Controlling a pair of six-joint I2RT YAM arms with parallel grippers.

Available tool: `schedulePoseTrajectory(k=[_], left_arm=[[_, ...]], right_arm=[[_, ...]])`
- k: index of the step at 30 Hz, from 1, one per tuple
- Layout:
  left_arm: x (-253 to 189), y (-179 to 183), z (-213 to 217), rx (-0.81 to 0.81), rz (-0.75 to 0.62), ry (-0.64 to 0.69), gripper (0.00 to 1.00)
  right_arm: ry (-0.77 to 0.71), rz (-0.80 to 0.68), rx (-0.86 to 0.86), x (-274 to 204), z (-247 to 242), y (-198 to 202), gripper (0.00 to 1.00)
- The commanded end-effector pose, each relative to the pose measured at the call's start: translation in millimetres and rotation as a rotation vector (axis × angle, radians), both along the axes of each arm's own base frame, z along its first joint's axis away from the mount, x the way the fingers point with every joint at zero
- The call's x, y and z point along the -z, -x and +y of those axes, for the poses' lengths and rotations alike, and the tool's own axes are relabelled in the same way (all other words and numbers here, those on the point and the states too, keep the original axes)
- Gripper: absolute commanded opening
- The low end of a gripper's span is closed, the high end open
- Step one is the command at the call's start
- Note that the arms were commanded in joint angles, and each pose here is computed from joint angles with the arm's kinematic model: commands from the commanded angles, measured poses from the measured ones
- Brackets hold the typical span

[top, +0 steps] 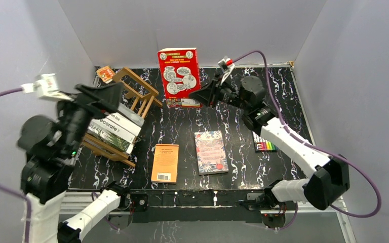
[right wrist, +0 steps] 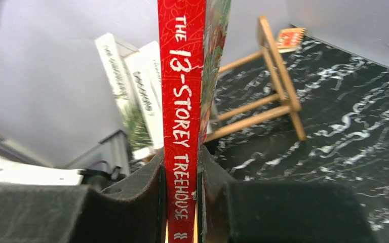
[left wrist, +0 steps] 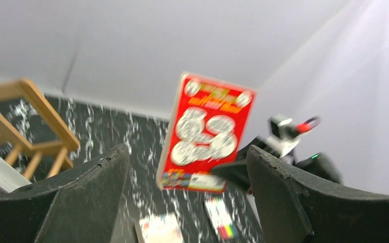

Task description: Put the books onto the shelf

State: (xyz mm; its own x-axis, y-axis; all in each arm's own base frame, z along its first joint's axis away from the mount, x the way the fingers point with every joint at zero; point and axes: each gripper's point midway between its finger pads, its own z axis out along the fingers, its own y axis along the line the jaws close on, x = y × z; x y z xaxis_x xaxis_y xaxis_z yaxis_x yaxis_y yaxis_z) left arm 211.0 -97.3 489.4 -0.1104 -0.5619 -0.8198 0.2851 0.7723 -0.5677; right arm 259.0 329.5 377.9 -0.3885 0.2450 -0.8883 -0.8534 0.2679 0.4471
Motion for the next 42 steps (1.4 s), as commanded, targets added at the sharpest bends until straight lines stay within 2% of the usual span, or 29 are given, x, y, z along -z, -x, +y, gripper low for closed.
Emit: schedulePoseTrajectory(k=[1, 11, 22, 42], left_arm=[[-26, 7, 34, -0.149, -0.072, -0.038, 0.83], [-31, 8, 27, -0.109, -0.063, -0.074, 0.83], [-21, 5, 23, -0.092, -0.01, -0.103, 0.84], [-6, -1, 16, -0.075, 0.057, -0.096, 0.84]], right_arm=[[0.065, -0.312, 0.086, -17, 13, -26, 0.0], [0.143, -0.452, 0.144, 3, 79, -71, 0.0], [0.205, -0.563, 0.085, 43, 170, -84, 0.0], [0.297, -0.547, -0.079, 109, 246, -80, 0.0]])
